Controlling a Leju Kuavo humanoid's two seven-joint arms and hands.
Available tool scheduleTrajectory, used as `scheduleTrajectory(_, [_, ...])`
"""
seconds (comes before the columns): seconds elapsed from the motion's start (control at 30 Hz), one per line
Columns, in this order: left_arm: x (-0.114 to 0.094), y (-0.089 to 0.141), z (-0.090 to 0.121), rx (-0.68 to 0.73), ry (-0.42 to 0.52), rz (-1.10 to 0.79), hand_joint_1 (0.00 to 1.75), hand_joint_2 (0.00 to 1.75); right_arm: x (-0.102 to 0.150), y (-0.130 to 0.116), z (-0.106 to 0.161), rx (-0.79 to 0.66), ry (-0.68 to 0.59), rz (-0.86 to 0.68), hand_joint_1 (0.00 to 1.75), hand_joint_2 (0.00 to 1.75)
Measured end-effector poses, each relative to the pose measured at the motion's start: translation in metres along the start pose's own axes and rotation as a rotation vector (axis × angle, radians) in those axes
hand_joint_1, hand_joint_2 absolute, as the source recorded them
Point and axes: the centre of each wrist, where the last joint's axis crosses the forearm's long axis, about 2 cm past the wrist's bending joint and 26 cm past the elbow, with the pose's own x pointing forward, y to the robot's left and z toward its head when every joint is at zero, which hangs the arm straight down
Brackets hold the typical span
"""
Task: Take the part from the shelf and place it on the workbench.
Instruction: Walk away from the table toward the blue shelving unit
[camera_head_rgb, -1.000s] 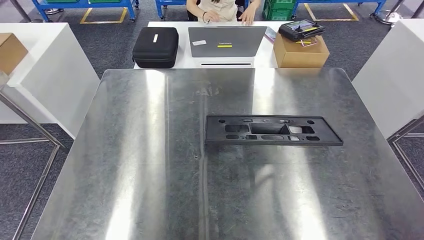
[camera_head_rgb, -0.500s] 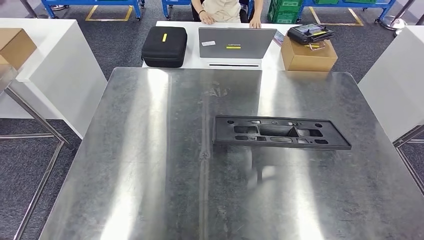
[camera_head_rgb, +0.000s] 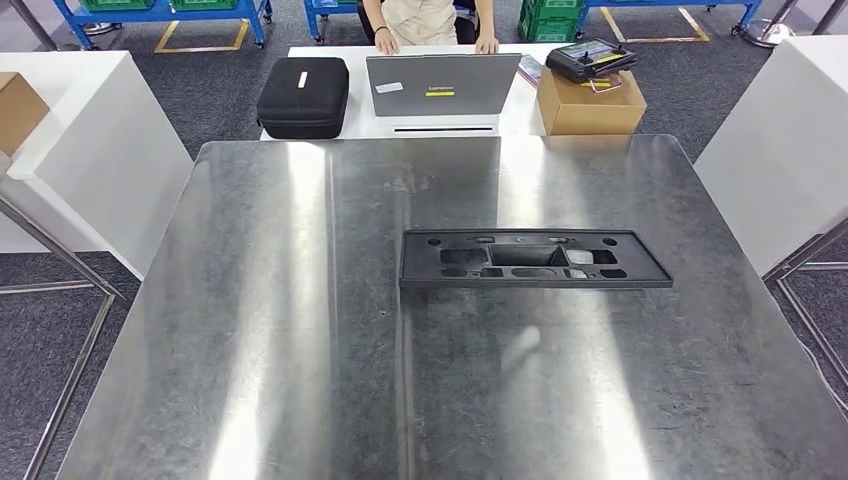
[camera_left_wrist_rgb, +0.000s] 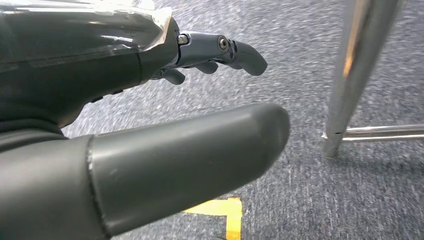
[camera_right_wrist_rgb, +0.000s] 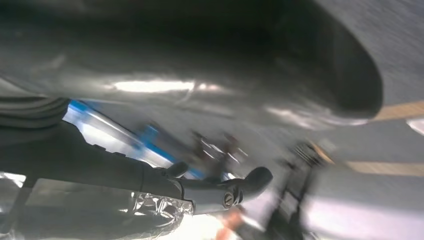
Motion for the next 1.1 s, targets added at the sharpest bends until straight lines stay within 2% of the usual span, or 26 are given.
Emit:
scheduleTrajectory(0.2, [0.001,0.001,-0.002,-0.008,-0.010,-0.021,0.00,0.00,0.006,0.021,0.016,0.120,0.059,0.009,0.00,0.00])
scheduleTrajectory(0.47, [0.001,0.002,-0.002,-0.009,-0.016,-0.028,0.00,0.00,0.007,0.027,0.019,0.161,0.062,0.006,0.00,0.00])
scheduleTrajectory(0.63, [0.002,0.002,-0.003,-0.022,-0.029,-0.041,0.00,0.00,0.010,0.032,0.020,0.205,0.155,-0.033,0.00,0.00])
scheduleTrajectory(0.83, [0.002,0.005,-0.005,-0.034,-0.039,-0.057,0.00,0.00,0.013,0.047,0.033,0.372,0.164,0.041,0.00,0.00])
scheduleTrajectory(1.0, [0.003,0.009,-0.010,-0.046,-0.068,-0.088,0.00,0.00,0.017,0.057,0.046,0.559,0.107,0.099,0.00,0.00])
scheduleTrajectory(1.1, [0.004,0.015,-0.016,-0.057,-0.090,-0.108,0.00,0.00,0.020,0.061,0.054,0.616,0.081,0.101,0.00,0.00])
